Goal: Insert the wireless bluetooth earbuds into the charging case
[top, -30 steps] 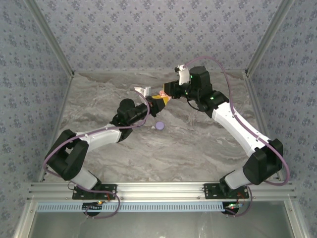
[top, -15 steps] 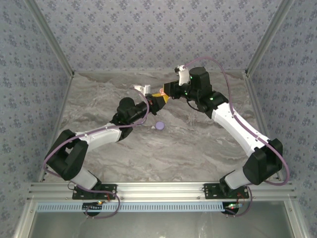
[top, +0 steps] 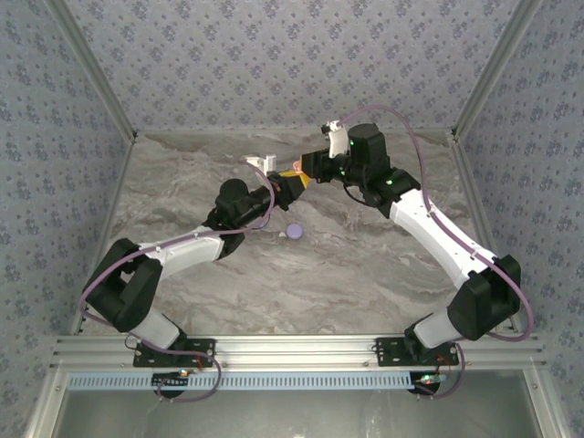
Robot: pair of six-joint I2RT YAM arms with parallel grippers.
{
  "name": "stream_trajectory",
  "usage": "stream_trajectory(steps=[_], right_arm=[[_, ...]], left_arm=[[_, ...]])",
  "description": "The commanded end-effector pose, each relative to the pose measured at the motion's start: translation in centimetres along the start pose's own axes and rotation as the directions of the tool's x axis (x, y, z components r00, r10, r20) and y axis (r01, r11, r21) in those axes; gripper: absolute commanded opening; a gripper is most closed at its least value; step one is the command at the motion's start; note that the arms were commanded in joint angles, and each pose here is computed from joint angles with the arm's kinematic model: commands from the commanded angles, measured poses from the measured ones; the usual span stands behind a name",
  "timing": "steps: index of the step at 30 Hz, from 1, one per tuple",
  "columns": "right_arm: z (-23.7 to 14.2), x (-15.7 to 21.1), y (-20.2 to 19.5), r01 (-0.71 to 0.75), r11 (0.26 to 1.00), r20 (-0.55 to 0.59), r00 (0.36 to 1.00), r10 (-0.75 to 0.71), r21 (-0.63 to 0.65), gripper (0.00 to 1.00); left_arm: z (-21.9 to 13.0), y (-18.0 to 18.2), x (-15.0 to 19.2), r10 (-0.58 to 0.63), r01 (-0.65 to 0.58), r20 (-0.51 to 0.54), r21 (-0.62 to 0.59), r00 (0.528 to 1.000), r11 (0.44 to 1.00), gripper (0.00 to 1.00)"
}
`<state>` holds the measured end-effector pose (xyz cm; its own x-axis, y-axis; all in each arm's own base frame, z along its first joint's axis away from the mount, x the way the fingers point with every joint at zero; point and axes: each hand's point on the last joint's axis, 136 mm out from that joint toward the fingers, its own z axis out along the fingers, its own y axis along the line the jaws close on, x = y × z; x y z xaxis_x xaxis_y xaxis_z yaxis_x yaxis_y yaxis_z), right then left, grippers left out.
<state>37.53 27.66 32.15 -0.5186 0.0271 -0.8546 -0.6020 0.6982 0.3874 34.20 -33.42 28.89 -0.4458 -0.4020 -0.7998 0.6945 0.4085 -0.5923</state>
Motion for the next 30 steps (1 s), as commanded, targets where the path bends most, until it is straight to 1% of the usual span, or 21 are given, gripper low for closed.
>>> stream_trajectory(steps=[1,19,23,30], right_arm=[[-1.00,-0.11,0.96,0.000,1.000,0.007,1.000,0.000,-0.019,0.24],[-1.53,0.12,1.26,-0.008,1.000,-0.013,1.000,0.007,-0.027,0.23],[-1.61,0.26,1.09,-0.005,1.000,-0.020,1.000,0.004,-0.020,0.24],[-1.69,0.35,0.91,-0.005,1.000,-0.029,1.000,0.004,-0.016,0.29]], left_arm=[[0.58,-1.61,-2.32,0.016,-0.019,0.064,0.038,0.998,0.999,0.07],[0.74,-1.55,-2.43,0.032,-0.034,0.066,0.033,0.997,0.999,0.07],[0.83,-1.88,-2.39,0.041,-0.043,0.056,0.047,0.998,0.998,0.07],[0.79,-2.08,-2.19,0.060,-0.062,0.040,0.053,0.997,0.997,0.07]])
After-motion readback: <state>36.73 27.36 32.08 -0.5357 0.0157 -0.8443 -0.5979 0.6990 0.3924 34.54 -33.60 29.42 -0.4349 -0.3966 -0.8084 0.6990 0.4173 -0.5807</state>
